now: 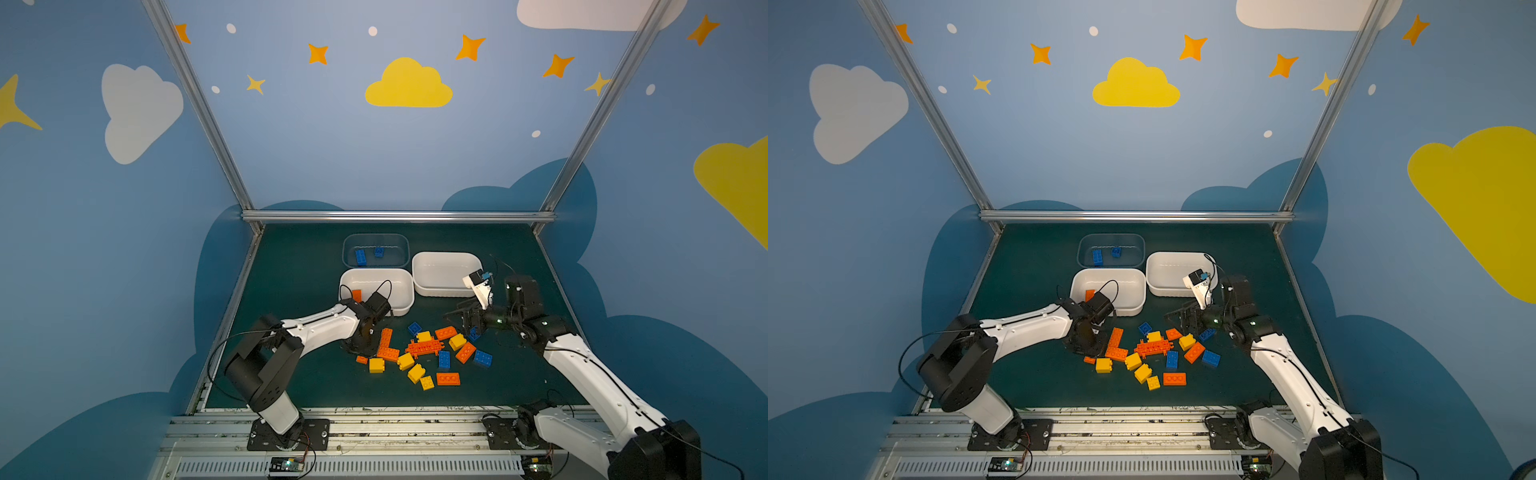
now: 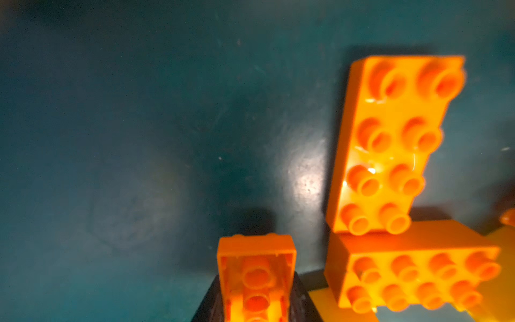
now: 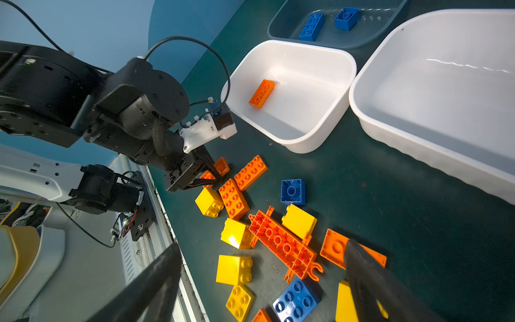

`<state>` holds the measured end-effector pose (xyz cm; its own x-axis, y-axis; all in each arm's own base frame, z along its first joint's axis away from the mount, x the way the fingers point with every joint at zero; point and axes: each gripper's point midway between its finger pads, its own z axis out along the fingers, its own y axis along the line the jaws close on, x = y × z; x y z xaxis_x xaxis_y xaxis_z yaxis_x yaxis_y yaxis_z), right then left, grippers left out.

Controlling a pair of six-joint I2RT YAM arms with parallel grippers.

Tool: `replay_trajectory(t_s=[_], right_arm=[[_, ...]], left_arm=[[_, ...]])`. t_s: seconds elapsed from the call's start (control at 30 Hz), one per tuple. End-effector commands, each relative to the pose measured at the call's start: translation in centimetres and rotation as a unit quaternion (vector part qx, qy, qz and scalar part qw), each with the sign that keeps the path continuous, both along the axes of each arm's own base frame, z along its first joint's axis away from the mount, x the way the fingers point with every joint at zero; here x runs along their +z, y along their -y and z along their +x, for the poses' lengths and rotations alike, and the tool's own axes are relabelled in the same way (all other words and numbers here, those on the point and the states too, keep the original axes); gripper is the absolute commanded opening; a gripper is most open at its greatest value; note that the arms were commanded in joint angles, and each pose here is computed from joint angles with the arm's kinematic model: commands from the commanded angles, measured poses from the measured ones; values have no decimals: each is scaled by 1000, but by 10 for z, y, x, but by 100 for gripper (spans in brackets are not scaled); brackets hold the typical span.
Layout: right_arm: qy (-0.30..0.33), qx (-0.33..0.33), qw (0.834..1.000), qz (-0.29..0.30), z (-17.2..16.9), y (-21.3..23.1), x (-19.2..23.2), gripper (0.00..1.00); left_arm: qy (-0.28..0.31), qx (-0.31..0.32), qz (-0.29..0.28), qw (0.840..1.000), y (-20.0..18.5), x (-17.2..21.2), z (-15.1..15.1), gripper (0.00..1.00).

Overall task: Sort the legos into containers by color
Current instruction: 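Grasp an orange brick with the left gripper and lift toward the white bin, then lower the orange brick into the nearer white bin and open the left gripper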

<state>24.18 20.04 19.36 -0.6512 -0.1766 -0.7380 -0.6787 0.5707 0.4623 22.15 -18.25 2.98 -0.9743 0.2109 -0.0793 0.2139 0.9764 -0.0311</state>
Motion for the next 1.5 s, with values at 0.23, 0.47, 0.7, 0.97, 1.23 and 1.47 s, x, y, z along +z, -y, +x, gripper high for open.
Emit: replay_trajectory(t_s=[0.23,0.47,0.7,0.97,1.23,1.47], right_arm=[[8,-11,1000,12,5,0,10,90],[13,-15,1000,20,12,-2,15,90],[16,-14,1000,11,16,-2,16,90],[9,-17,1000,4,17,0,10,90],[16,-24,1000,-3,13,5,13,90],[19,-22,1000,2,6,6,15,90]], left_arm=[[102,-4,-50,994,3,112,58,33],[148,-6,-68,987,6,134,121,33],[123,0,-60,991,16,89,166,34],[101,71,-43,991,17,38,193,37],[121,60,-44,990,15,68,190,63],[93,39,-59,993,17,93,113,72]])
